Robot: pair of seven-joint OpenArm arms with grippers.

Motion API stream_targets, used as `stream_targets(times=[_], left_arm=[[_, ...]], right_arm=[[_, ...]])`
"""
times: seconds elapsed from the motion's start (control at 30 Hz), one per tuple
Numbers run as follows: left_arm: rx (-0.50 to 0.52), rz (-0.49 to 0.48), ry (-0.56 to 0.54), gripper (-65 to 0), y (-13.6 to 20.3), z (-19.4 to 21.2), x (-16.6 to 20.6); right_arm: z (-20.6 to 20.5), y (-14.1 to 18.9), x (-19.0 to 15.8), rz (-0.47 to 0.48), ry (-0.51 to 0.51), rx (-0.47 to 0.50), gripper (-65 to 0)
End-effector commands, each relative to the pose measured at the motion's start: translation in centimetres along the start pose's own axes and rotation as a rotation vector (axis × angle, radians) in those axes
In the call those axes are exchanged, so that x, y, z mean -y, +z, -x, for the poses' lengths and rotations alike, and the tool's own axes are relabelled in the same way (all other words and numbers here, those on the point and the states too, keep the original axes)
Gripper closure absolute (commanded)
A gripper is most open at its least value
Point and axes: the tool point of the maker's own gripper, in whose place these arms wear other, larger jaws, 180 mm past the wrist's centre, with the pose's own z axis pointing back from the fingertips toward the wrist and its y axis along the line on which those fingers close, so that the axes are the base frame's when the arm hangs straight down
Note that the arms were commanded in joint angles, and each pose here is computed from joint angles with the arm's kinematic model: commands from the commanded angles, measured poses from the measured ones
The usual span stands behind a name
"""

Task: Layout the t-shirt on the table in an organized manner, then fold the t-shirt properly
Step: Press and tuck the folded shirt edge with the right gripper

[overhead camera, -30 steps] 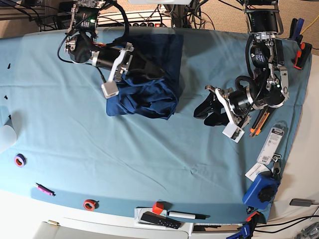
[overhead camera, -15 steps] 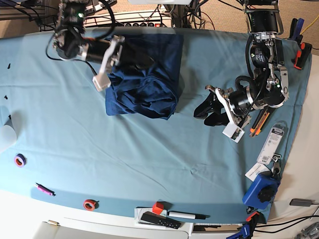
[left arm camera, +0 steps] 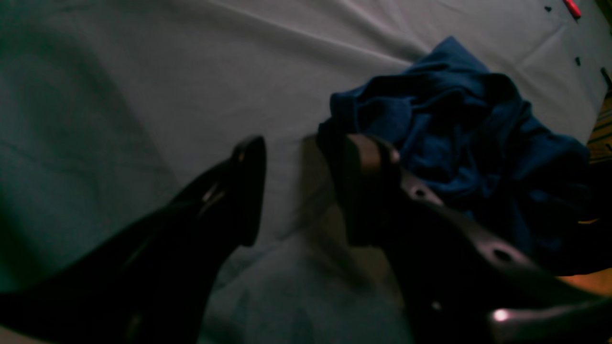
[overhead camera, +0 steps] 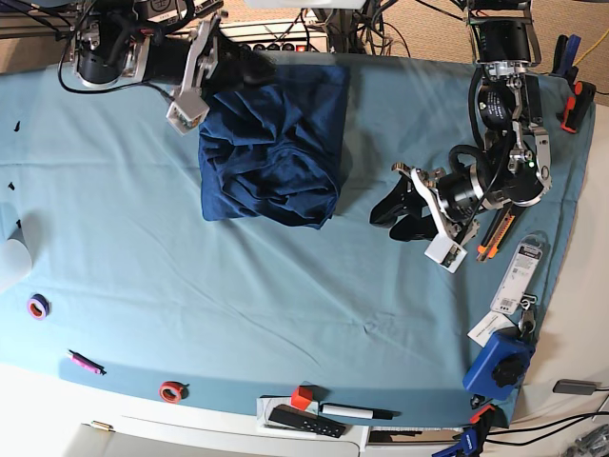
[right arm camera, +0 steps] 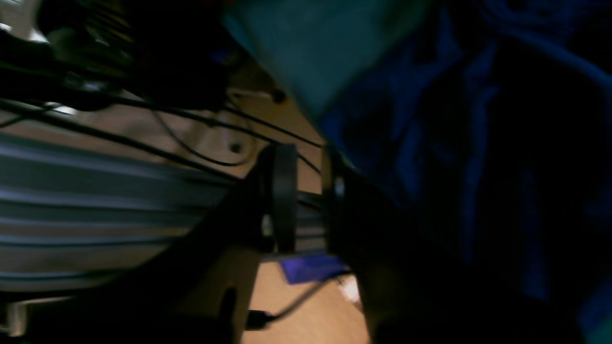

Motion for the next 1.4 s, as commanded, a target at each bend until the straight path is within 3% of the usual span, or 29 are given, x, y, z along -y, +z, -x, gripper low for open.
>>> stream_targets(times=[0.0,0.1,0.17,0.23,0.33,0.37,0.6,0.83,1.0,1.3,1.37], left_arm=[[0.055,0.014,-0.020,-25.7,0.3,-1.7,0.2],[0.055,0.014,-0.019,-25.7,0.3,-1.7,0.2],[0.054,0.015,-0.020,-25.7,0.2,-1.7,0.2],[0.055,0.015,-0.020,-25.7,0.2,-1.7,0.3],[0.055,0.015,-0.019,-25.7,0.2,-1.7,0.3],[0.055,0.015,-0.019,-25.7,0.2,-1.7,0.3],[0.055,0.015,-0.019,-25.7,0.2,-1.7,0.2],[0.055,0.015,-0.019,-25.7,0.2,-1.7,0.2],[0.054,0.015,-0.019,-25.7,0.2,-1.6,0.2],[0.047,0.017,-0.007,-25.7,0.3,-1.0,0.4],[0.048,0.017,-0.006,-25.7,0.3,-1.0,0.4]], right_arm=[[-0.4,0.6,1.0,0.061,0.017,0.012,-9.9],[0.1,2.3,5.6,0.311,0.003,-0.014,-9.9],[-1.5,3.9,8.2,0.459,-0.046,0.085,-9.9],[-2.8,4.8,9.4,0.522,-0.042,0.140,-12.7],[-4.6,4.9,9.8,0.526,-0.006,0.182,-34.4],[-5.2,4.8,9.8,0.521,0.005,0.205,-36.8],[-7.3,3.5,11.1,0.600,0.050,0.209,-36.8],[-6.1,-0.9,10.8,0.547,0.068,0.103,-36.7],[-3.6,-2.1,12.6,0.598,0.027,0.015,-36.7],[-4.0,-2.3,12.7,0.586,0.025,0.042,-36.5],[-4.1,-2.5,12.4,0.567,0.022,0.050,-33.9]])
